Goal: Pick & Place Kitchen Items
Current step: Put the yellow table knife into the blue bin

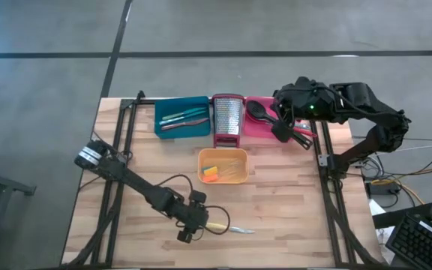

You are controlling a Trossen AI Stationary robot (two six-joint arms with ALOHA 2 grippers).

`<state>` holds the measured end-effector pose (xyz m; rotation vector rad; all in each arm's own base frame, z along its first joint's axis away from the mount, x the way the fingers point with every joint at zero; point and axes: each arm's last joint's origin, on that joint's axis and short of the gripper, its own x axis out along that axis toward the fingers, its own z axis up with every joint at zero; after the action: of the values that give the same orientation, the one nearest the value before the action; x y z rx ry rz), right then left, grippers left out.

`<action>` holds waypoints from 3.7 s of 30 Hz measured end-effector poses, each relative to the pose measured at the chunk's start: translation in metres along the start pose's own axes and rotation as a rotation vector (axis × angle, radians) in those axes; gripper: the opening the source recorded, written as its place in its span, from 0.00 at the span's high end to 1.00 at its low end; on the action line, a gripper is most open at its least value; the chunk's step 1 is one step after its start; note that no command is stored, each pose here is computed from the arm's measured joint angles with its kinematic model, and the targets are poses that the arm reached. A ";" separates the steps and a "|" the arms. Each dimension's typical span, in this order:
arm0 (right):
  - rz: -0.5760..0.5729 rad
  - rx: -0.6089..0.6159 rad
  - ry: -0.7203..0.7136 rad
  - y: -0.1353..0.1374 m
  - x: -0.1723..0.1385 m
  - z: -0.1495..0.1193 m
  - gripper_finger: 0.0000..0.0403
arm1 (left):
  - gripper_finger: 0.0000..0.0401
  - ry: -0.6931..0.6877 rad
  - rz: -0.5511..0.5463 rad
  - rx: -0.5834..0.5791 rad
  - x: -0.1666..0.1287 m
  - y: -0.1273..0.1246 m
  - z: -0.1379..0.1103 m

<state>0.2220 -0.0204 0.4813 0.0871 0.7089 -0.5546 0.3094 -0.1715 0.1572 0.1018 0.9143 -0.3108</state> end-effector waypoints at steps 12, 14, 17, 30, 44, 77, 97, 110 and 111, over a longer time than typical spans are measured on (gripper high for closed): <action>0.130 0.011 -0.158 -0.002 -0.014 -0.003 0.98 | 0.50 -0.011 -0.005 -0.034 0.010 0.000 -0.003; 0.145 0.010 -0.190 -0.005 -0.016 -0.011 0.98 | 0.50 -0.009 -0.005 -0.033 0.011 0.000 -0.004; 0.186 0.023 -0.207 -0.012 -0.021 -0.030 0.98 | 0.50 -0.015 -0.005 -0.026 0.014 0.001 -0.004; 0.305 0.116 -0.272 -0.040 -0.019 -0.140 0.98 | 0.60 -0.014 -0.008 -0.038 0.025 0.017 -0.004; 0.379 0.020 -0.443 -0.055 0.005 -0.247 0.98 | 0.80 0.047 0.001 -0.031 0.017 0.021 -0.007; 0.315 0.063 -0.576 -0.065 0.000 -0.262 0.98 | 0.80 -0.023 0.904 -0.252 -0.238 0.130 -0.036; 0.315 0.062 -0.577 -0.065 0.000 -0.262 0.98 | 0.80 0.097 0.890 -0.302 -0.264 0.183 -0.062; 0.315 0.062 -0.577 -0.065 0.000 -0.262 0.98 | 0.80 0.082 0.802 -0.311 -0.261 0.205 -0.072; 0.315 0.063 -0.578 -0.065 0.000 -0.262 0.98 | 0.80 0.091 0.801 -0.312 -0.259 0.208 -0.075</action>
<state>0.0328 -0.0078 0.2888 0.0892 0.1089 -0.2747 0.1691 0.0993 0.3073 0.1852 0.9307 0.5827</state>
